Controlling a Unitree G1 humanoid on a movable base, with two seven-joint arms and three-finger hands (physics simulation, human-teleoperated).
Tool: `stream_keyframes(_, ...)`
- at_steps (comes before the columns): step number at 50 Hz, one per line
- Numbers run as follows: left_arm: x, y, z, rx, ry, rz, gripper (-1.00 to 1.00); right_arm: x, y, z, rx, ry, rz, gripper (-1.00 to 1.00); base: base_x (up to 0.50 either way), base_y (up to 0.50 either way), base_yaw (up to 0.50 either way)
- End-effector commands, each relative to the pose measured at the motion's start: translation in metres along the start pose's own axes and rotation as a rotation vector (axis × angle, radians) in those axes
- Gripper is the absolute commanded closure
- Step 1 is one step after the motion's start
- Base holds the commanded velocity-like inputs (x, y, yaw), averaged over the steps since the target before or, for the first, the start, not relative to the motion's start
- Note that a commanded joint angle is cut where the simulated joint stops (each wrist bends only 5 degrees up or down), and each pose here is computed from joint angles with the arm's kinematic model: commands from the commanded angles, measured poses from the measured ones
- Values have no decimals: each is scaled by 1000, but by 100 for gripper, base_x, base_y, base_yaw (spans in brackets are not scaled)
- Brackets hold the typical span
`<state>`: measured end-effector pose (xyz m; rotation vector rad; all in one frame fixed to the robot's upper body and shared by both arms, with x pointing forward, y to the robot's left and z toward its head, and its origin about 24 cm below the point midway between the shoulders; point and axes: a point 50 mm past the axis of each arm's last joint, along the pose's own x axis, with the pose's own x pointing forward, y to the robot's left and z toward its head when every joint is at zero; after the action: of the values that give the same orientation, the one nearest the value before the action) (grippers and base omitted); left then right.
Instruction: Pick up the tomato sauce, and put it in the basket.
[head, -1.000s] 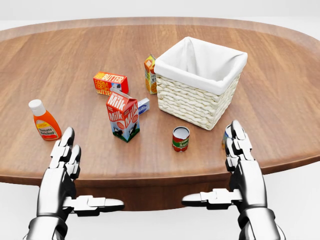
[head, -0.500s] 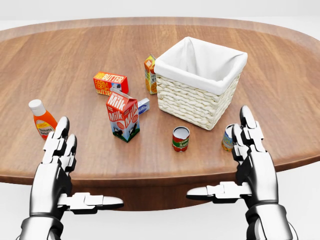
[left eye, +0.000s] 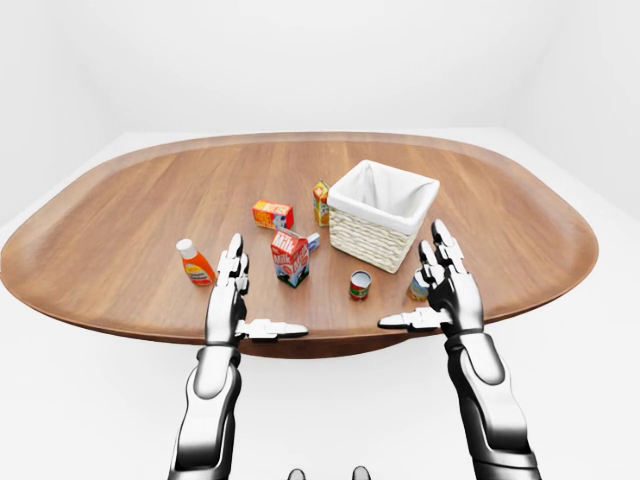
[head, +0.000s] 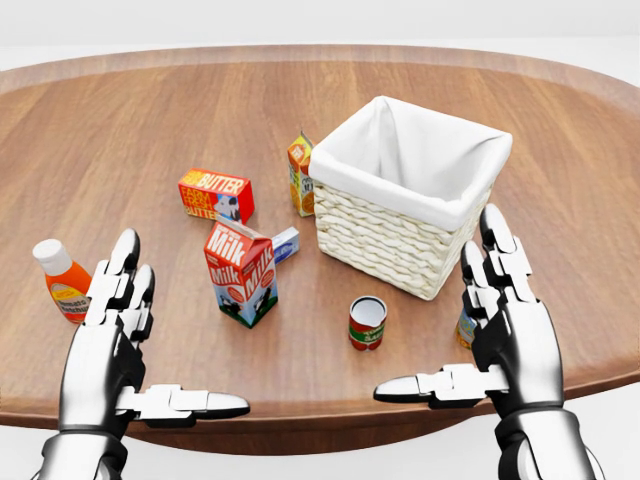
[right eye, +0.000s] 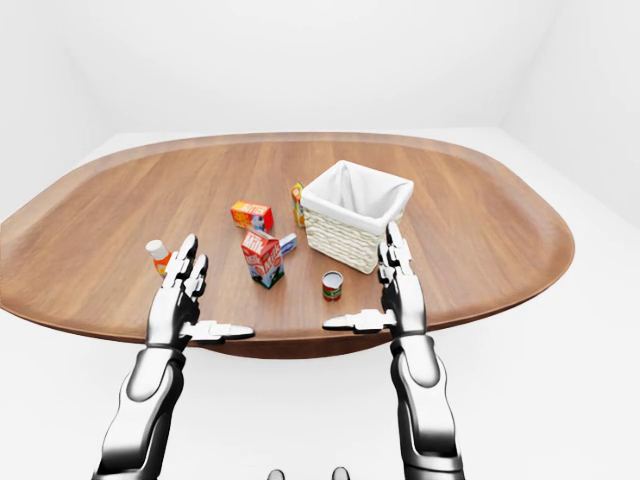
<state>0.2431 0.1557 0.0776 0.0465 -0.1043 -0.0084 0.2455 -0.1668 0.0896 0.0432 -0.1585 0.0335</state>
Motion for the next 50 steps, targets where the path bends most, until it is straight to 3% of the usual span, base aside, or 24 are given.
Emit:
stream_keyframes(1,-1,-1,-1,1,4,-2,-97,-1,0,2,11,-9,6,-100,0,0,0)
stream_keyframes(35,-1,-2,-2,1,8,-7,-97,-1,0,3,8,-14,3,-100,-1,-48,0)
stream_keyframes(41,-1,-2,-3,0,12,-8,-98,6,-4,4,11,-20,-48,-100,0,0,0)
stream_keyframes(50,0,-3,-3,0,12,-11,-98,4,-3,9,43,-42,-21,-100,20,0,0)
